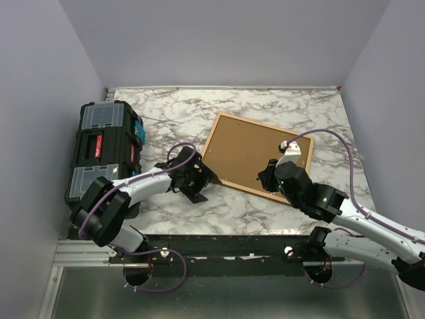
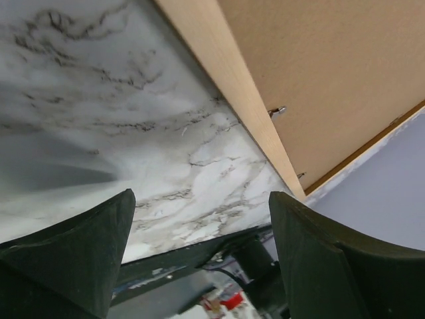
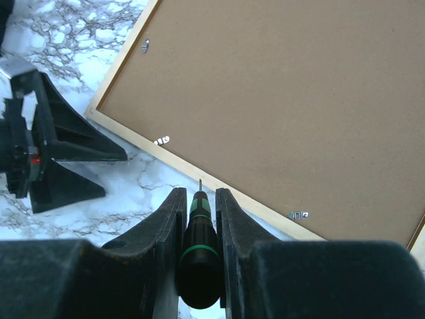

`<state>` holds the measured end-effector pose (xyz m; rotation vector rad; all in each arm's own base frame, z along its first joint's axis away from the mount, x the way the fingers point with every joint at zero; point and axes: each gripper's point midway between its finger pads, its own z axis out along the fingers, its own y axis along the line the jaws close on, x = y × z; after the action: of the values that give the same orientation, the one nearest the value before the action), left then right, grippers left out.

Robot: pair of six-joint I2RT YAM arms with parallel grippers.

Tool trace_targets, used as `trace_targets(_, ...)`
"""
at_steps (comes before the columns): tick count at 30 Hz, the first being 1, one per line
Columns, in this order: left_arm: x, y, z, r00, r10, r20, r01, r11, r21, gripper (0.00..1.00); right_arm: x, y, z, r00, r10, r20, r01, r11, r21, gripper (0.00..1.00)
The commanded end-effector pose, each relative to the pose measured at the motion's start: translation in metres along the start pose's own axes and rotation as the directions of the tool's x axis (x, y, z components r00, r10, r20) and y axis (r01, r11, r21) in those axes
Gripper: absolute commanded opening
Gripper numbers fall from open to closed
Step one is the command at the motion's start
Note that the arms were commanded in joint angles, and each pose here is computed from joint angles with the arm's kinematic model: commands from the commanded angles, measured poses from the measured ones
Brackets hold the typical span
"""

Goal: Take the photo out of the frame

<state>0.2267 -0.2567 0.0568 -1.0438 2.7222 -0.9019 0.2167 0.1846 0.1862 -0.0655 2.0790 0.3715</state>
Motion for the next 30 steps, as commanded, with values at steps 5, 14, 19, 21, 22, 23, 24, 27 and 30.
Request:
trace_targets(5,-0.003,-0.018,0.024,0.933,-0.357,0.044,0.359,0.932,-0.047,0.81,-0.005,-0.005,-0.006,0.999,0.026,0.026,-0.026,1.0,0.005,0.0)
trace_targets(14,-0.013,-0.013,0.058,0.894,-0.434,0.115,0.448,0.88,-0.161,0.67,-0.005,-0.006,-0.008,0.999,0.028,0.03,-0.028,1.0,0.004,0.0)
trace_targets(19,-0.013,0.005,0.064,0.898,-0.41,0.161,0.438,0.87,-0.224,0.53,-0.007,-0.007,-0.009,0.999,0.029,0.035,-0.029,1.0,0.002,0.0)
trace_targets(21,-0.013,0.011,0.066,0.904,-0.391,0.171,0.423,0.875,-0.237,0.42,-0.007,-0.007,-0.009,0.999,0.029,0.035,-0.029,1.0,0.001,0.0)
trace_targets(22,-0.015,0.013,0.065,0.912,-0.369,0.179,0.404,0.881,-0.245,0.36,-0.007,-0.007,-0.009,0.999,0.031,0.036,-0.031,1.0,0.0,0.0)
trace_targets(23,-0.017,0.016,0.064,0.918,-0.347,0.192,0.388,0.885,-0.258,0.31,-0.007,-0.006,-0.009,0.999,0.03,0.035,-0.03,1.0,0.0,0.0)
trace_targets(24,-0.02,0.017,0.062,0.925,-0.318,0.208,0.366,0.892,-0.266,0.28,-0.006,-0.006,-0.009,0.999,0.028,0.035,-0.028,1.0,0.0,0.0)
trace_targets(27,-0.039,0.013,0.05,0.94,-0.189,0.286,0.267,0.926,-0.267,0.23,-0.006,-0.005,-0.008,0.999,0.023,0.031,-0.023,1.0,-0.004,0.0)
trace_targets(30,-0.061,0.003,0.038,0.948,-0.037,0.317,0.137,0.944,-0.3,0.2,-0.002,-0.003,-0.006,1.0,0.009,0.017,-0.009,1.0,-0.009,0.0)
